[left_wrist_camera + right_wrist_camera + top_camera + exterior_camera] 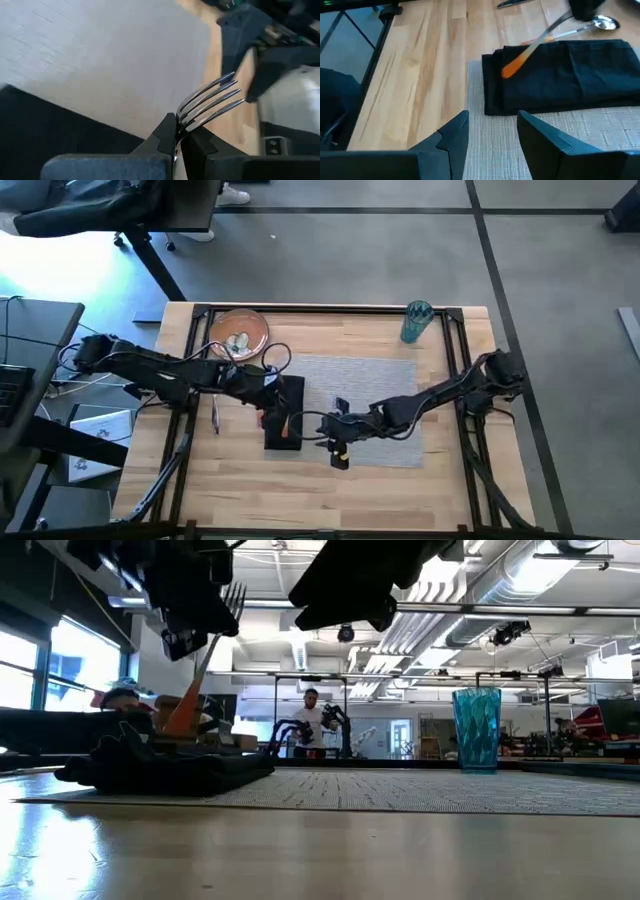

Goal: Set table place
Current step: Put the orange fork on the top of the black table napkin

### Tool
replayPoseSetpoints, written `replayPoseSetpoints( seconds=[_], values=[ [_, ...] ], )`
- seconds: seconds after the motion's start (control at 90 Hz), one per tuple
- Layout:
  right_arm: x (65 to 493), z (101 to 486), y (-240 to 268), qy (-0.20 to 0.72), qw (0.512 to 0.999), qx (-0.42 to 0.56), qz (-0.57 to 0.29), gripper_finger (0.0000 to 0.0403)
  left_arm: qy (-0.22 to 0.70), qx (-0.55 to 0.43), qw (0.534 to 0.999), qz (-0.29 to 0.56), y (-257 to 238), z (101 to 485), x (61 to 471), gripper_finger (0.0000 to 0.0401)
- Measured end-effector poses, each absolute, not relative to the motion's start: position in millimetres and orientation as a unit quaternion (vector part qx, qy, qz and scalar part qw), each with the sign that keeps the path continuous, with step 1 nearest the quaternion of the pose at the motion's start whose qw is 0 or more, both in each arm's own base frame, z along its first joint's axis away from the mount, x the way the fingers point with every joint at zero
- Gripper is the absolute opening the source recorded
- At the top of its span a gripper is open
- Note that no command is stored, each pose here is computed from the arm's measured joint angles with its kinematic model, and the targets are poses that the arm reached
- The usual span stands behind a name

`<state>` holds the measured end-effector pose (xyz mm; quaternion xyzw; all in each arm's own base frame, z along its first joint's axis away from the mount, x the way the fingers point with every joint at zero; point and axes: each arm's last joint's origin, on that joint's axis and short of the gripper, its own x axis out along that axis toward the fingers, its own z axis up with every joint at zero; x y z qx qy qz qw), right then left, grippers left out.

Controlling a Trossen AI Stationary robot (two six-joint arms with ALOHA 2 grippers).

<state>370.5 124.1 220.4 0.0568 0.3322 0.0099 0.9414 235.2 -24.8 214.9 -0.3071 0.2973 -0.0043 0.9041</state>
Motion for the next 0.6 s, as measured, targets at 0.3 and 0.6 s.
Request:
replayPoseSetpoints(
  seconds=[0.3, 0.6],
  values=[
    [369, 221, 128, 0.328, 0.943, 0.061, 0.000, 0.0146, 0.259, -0.374, 0.890, -0.020, -7, 174, 211, 0.0000],
    [375, 222, 118, 0.314, 0.947, 0.072, -0.013, 0.0146, 0.257, -0.375, 0.890, 0.026, 9, 155, 200, 0.0000]
  ],
)
